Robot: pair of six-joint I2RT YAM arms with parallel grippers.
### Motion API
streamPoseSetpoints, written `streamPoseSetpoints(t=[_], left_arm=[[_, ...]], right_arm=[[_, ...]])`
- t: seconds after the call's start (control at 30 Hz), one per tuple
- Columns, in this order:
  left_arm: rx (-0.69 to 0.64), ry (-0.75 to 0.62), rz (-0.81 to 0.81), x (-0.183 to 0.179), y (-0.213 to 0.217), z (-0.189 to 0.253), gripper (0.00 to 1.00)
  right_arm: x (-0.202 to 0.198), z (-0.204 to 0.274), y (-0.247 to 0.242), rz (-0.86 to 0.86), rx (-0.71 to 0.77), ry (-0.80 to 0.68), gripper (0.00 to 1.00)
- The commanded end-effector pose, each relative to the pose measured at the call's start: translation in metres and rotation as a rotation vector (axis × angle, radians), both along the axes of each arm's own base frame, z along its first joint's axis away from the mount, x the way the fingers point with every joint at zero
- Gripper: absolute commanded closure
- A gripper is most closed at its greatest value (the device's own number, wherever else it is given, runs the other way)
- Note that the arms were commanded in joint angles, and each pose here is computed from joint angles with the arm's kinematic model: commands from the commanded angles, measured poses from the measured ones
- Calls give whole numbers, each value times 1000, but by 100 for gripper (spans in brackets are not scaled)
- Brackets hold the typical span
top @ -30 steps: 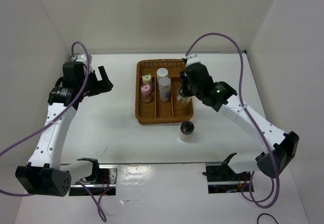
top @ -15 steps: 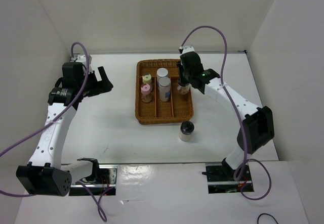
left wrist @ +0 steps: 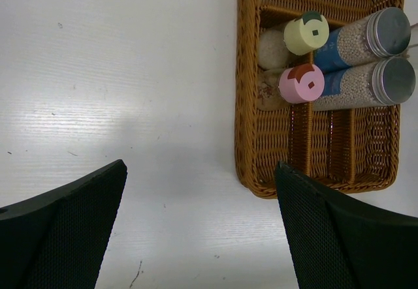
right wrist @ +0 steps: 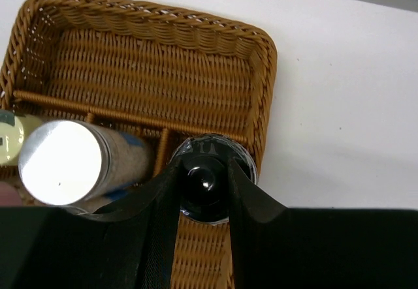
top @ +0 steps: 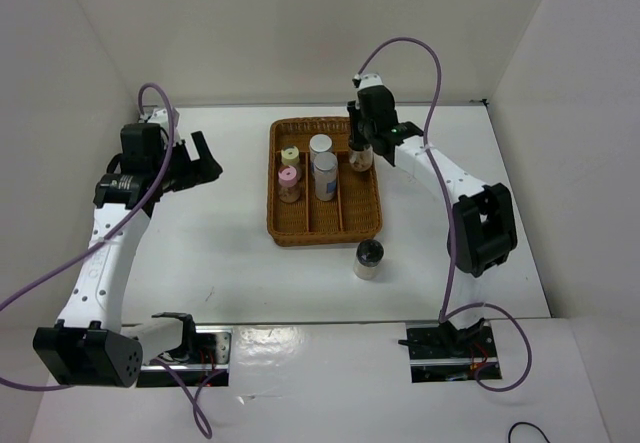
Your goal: Organize the condiment bottles
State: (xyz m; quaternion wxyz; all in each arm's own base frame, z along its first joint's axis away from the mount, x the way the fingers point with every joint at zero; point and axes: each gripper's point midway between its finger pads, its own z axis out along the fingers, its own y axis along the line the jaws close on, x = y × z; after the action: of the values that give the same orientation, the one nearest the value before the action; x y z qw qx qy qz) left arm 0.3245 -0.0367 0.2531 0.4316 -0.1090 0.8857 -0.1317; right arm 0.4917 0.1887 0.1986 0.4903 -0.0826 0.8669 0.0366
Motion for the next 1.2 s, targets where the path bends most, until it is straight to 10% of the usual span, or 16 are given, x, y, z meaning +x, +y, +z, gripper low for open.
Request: streamPoseSetpoints(t=[0.0, 0.63, 0.9, 1.17], left_arm=[[5, -32, -29, 7, -1, 4, 0], [-2, -3, -37, 16, -3, -8, 0], [-13, -4, -51, 16, -6, -7, 0], [-23, -13, -66, 14, -9, -4, 0]], right_arm=[[19, 7, 11, 24, 77, -40, 97], [11, -35, 14, 13, 97, 44, 97], [4, -12, 10, -3, 124, 10, 17], [-43, 90, -11, -52, 160, -126, 1]])
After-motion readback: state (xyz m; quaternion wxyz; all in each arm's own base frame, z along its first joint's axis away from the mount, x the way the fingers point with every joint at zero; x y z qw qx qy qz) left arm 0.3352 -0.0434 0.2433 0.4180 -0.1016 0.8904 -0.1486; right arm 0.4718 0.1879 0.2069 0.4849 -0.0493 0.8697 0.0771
